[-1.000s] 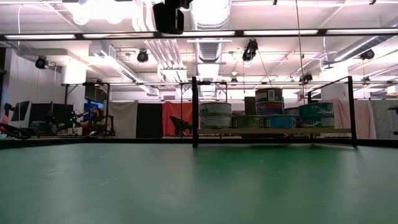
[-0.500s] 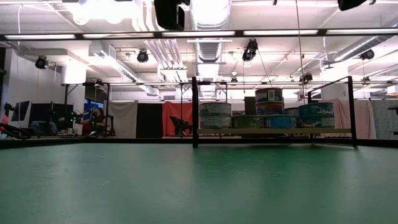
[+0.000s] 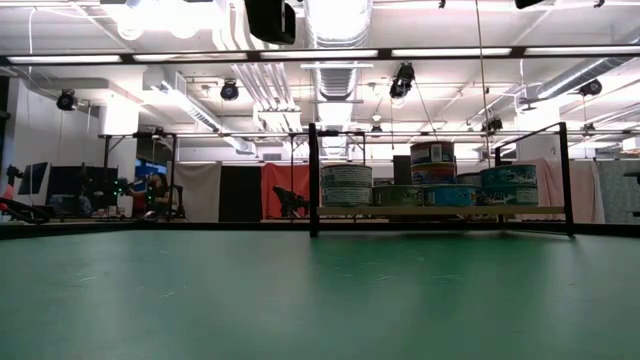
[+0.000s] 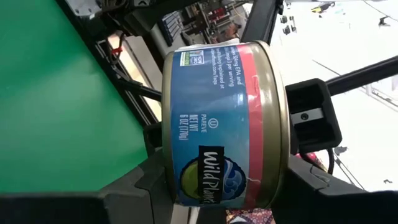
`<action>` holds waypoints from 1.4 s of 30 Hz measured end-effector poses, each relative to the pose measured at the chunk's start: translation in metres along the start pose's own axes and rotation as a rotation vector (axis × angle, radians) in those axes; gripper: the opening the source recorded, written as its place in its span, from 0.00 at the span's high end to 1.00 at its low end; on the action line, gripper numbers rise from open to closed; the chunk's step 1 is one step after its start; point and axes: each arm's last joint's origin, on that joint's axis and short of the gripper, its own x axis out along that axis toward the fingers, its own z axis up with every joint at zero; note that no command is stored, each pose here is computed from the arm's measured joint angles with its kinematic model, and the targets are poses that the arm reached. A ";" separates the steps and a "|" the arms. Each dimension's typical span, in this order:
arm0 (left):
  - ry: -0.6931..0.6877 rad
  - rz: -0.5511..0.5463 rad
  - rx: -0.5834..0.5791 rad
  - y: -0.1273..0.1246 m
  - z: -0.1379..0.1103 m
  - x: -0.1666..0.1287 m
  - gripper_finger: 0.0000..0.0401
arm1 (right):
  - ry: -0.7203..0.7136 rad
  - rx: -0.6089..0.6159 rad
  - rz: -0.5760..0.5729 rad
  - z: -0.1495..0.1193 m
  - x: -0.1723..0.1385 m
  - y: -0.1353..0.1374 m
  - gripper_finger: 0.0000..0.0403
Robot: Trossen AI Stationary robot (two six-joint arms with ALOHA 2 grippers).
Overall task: Stack canned seafood by type on shelf
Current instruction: Stack the blue/pink tuna can on top of the blue/pink tuna can on the shelf
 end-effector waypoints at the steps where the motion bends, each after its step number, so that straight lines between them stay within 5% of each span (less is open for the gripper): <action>1: 0.000 -0.003 0.006 0.000 0.000 0.000 0.56 | 0.000 -0.002 0.000 0.000 0.000 -0.001 0.46; 4: 0.004 -0.010 0.029 -0.001 0.000 0.000 0.54 | -0.001 -0.005 -0.001 0.000 0.000 -0.002 0.49; 11: 0.016 -0.014 0.147 -0.001 -0.001 0.000 0.33 | 0.004 0.031 -0.003 0.000 0.001 -0.002 0.55; 19: 0.004 -0.022 0.345 -0.002 0.002 -0.001 0.31 | -0.003 0.138 -0.018 -0.010 -0.003 -0.020 0.54; 29: 0.006 0.005 0.883 -0.003 0.006 -0.003 0.32 | -0.011 0.350 -0.057 -0.045 -0.016 -0.066 0.54; 34: 0.046 0.141 1.026 0.004 0.006 -0.007 0.32 | 0.010 0.457 -0.061 -0.069 -0.017 -0.083 0.54; 42: 0.096 0.678 1.128 -0.002 0.018 -0.030 0.32 | 0.020 0.671 0.027 -0.115 0.005 -0.089 0.54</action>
